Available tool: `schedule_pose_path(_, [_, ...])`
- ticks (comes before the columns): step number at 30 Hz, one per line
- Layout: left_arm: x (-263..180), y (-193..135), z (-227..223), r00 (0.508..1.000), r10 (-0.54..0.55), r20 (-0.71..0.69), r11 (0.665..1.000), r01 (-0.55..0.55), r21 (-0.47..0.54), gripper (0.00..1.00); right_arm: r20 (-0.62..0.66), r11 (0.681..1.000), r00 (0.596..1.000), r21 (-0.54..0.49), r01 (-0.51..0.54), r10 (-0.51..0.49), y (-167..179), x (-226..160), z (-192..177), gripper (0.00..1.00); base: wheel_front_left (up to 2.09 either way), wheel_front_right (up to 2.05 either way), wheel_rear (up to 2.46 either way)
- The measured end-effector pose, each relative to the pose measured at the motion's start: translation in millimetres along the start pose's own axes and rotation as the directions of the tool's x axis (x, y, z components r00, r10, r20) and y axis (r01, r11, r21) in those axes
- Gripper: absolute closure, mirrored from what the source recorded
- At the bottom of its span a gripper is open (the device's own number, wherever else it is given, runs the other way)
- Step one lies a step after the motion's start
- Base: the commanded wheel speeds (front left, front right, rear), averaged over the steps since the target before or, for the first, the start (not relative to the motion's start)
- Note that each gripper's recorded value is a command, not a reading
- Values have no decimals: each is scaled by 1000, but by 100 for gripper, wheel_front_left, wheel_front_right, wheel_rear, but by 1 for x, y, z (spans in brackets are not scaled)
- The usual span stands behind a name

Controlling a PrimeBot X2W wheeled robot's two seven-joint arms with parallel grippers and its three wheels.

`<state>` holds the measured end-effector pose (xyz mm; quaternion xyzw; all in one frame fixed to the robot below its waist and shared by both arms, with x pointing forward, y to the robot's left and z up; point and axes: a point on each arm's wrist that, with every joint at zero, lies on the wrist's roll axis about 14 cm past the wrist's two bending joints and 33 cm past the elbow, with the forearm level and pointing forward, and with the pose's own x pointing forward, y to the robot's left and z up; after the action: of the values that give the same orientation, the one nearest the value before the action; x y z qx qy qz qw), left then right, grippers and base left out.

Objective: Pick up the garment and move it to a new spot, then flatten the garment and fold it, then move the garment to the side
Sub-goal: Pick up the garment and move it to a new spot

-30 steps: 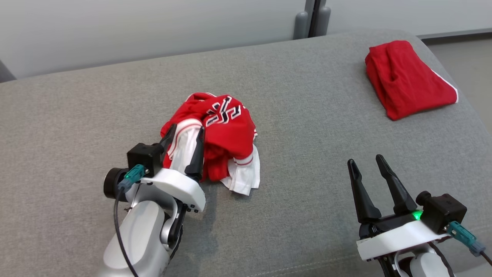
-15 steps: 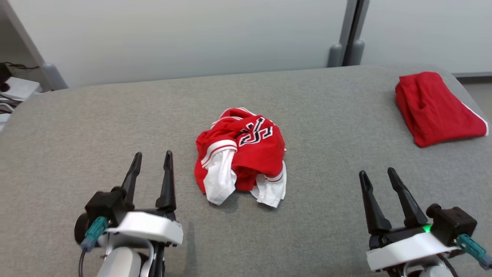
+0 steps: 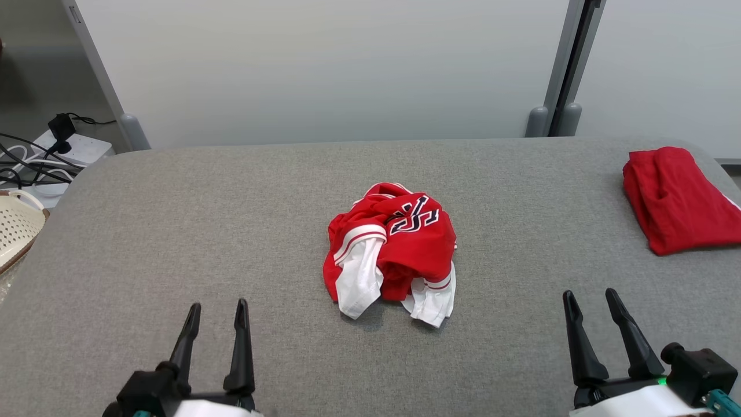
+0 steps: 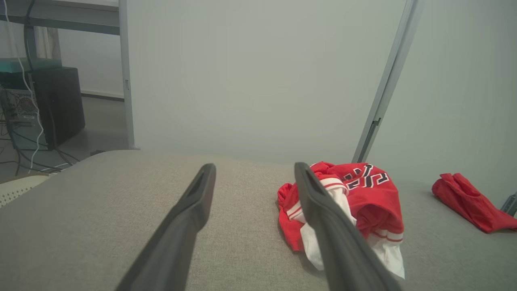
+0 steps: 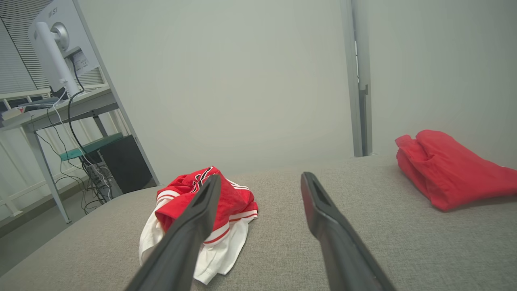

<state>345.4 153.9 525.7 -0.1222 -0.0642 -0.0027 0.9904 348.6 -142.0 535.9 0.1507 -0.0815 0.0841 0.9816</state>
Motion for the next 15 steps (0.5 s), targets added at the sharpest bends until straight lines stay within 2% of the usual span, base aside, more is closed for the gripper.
schedule_pose_path(5, [-14, 5, -10, 999, 19, -33, 1000, -18, 13, 0, -6, 1000, 1000, 4, 9, -9, -1, -6, -2, 0, 0, 0, 0])
schedule_pose_path(15, [-12, 7, -12, 999, 21, -40, 999, -20, 30, 0, 6, 1000, 1000, -16, 22, -22, -5, -6, 2, 0, 0, 0, 0])
